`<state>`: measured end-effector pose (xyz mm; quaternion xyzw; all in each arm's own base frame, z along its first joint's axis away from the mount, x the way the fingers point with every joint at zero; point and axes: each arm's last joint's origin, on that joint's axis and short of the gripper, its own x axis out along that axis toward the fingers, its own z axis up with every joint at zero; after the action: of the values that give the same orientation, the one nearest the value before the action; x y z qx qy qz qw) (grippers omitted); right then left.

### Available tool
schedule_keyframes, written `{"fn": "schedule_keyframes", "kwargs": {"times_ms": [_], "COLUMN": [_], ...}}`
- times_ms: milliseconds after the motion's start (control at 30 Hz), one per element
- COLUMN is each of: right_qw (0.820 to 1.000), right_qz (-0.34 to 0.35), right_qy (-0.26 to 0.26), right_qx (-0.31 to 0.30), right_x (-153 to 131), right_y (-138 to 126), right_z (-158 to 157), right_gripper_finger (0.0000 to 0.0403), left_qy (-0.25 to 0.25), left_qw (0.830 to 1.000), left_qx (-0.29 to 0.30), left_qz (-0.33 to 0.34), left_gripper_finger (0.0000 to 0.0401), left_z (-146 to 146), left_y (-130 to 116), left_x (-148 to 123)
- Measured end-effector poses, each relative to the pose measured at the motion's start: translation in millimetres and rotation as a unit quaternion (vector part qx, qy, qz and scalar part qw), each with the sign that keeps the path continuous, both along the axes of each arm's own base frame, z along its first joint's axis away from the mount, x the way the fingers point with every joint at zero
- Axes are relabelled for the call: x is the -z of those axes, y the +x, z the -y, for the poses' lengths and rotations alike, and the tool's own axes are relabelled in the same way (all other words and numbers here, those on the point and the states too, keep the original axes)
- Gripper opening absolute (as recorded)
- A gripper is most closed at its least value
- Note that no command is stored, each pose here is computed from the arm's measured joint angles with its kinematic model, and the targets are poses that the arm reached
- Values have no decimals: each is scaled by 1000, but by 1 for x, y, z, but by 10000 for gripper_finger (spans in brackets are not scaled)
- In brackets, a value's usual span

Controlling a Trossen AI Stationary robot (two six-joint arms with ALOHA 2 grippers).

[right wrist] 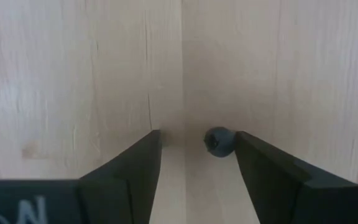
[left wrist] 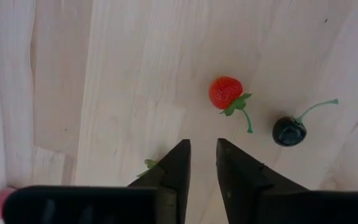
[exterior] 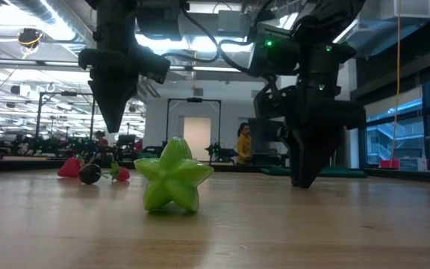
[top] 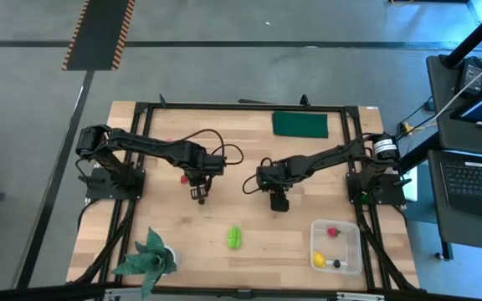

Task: Pick and placing Produce into tupperware
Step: Put the blueberry into the transparent bin

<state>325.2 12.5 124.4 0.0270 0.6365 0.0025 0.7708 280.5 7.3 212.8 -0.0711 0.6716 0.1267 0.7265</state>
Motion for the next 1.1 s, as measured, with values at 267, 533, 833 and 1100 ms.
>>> {"fn": "schedule_keyframes", "kwargs": {"times_ms": [267,533,833,1100], "right_qw": [1000,1000,1000,1000], "right_qz": [-1,0,2,5], "right_qy": [0,3,1,3], "right_qx": [1,16,16,16], "right_x": [1,2,2,-1], "right_y": [0,0,0,0], "right_z": [0,1,1,1], "right_gripper_finger": [207,167,95,57], "left_qy": [0,0,0,0], "left_qw": [1000,1000,1000,1000], "left_qx": [1,3,4,4], "left_qz": [0,0,0,0], "left_gripper_finger": [82,71,55,52], "left_z": [0,0,0,0], "left_y": [0,0,0,0], "left_x": [0,0,0,0]}}
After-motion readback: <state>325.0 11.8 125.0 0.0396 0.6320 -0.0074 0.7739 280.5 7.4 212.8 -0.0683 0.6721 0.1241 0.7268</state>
